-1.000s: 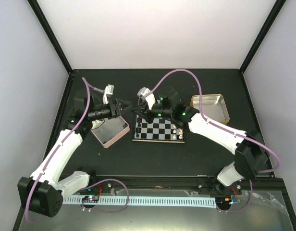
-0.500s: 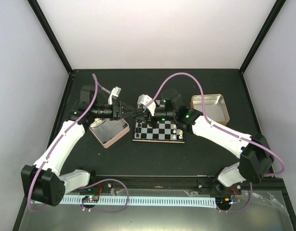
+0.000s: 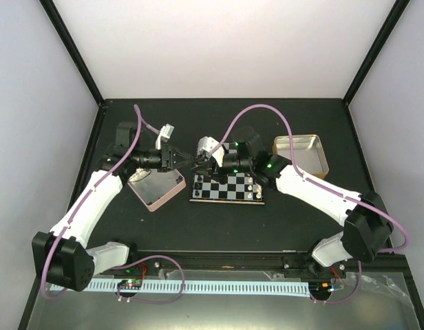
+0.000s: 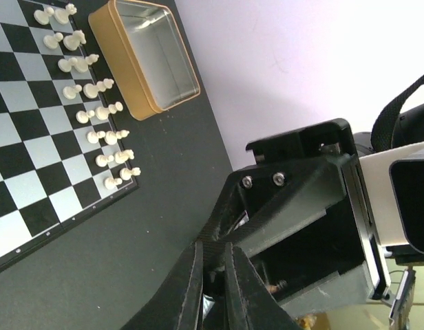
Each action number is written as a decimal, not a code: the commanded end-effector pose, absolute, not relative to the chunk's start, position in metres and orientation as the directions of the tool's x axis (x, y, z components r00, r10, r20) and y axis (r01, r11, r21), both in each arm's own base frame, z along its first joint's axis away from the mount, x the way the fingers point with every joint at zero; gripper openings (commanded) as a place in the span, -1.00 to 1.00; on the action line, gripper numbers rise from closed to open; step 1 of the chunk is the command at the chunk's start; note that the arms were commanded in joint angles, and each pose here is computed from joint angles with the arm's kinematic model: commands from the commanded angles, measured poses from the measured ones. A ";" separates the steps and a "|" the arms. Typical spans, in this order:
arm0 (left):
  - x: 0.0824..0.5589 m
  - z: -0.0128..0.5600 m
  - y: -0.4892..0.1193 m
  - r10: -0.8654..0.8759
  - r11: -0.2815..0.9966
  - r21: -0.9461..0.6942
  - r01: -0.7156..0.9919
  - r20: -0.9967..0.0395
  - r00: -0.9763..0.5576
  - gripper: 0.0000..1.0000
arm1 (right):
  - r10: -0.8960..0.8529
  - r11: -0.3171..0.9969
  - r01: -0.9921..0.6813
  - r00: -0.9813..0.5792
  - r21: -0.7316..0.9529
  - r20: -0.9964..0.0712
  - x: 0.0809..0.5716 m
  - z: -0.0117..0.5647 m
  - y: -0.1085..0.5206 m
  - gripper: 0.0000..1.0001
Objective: Set up the chess pieces on the board
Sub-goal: Place the chess piece on the chessboard.
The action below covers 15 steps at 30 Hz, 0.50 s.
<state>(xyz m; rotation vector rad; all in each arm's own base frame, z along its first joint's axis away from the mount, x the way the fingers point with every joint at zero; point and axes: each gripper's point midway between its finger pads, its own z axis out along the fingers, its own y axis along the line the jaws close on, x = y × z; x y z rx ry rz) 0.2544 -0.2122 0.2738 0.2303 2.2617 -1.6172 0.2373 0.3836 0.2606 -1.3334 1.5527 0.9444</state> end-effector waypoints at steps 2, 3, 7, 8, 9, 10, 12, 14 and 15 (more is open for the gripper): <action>0.245 0.301 -0.220 -0.026 0.253 -0.854 0.455 -0.476 -0.879 -0.97 | -0.344 0.205 -0.978 -0.111 0.041 -0.933 0.242 0.258 0.380 -0.04; 0.248 0.300 -0.218 -0.036 0.273 -0.844 0.462 -0.489 -0.872 -0.97 | -0.339 0.217 -0.975 -0.122 0.049 -0.933 0.243 0.258 0.378 0.07; 0.263 0.295 -0.209 -0.091 0.397 -0.784 0.477 -0.551 -0.830 -0.97 | -0.272 0.291 -0.954 -0.159 0.076 -0.949 0.243 0.262 0.365 0.38; 0.267 0.292 -0.205 -0.106 0.439 -0.764 0.473 -0.566 -0.817 -0.97 | -0.252 0.312 -0.947 -0.166 0.083 -0.953 0.244 0.264 0.362 0.42; 0.271 0.290 -0.202 -0.112 0.478 -0.735 0.481 -0.595 -0.796 -0.97 | -0.232 0.342 -0.935 -0.178 0.091 -0.956 0.246 0.265 0.357 0.43; 0.275 0.287 -0.199 -0.118 0.526 -0.703 0.478 -0.617 -0.778 -0.97 | -0.213 0.378 -0.920 -0.193 0.101 -0.958 0.249 0.265 0.352 0.44; 0.281 0.279 -0.194 -0.118 0.625 -0.630 0.462 -0.661 -0.741 -0.97 | -0.169 0.475 -0.871 -0.230 0.125 -0.958 0.260 0.262 0.339 0.44; 0.286 0.267 -0.194 -0.101 0.707 -0.558 0.434 -0.687 -0.719 -0.97 | -0.108 0.597 -0.785 -0.279 0.162 -0.954 0.276 0.259 0.321 0.44; 0.288 0.259 -0.195 -0.092 0.740 -0.527 0.419 -0.695 -0.713 -0.97 | -0.073 0.656 -0.732 -0.304 0.184 -0.950 0.285 0.256 0.311 0.44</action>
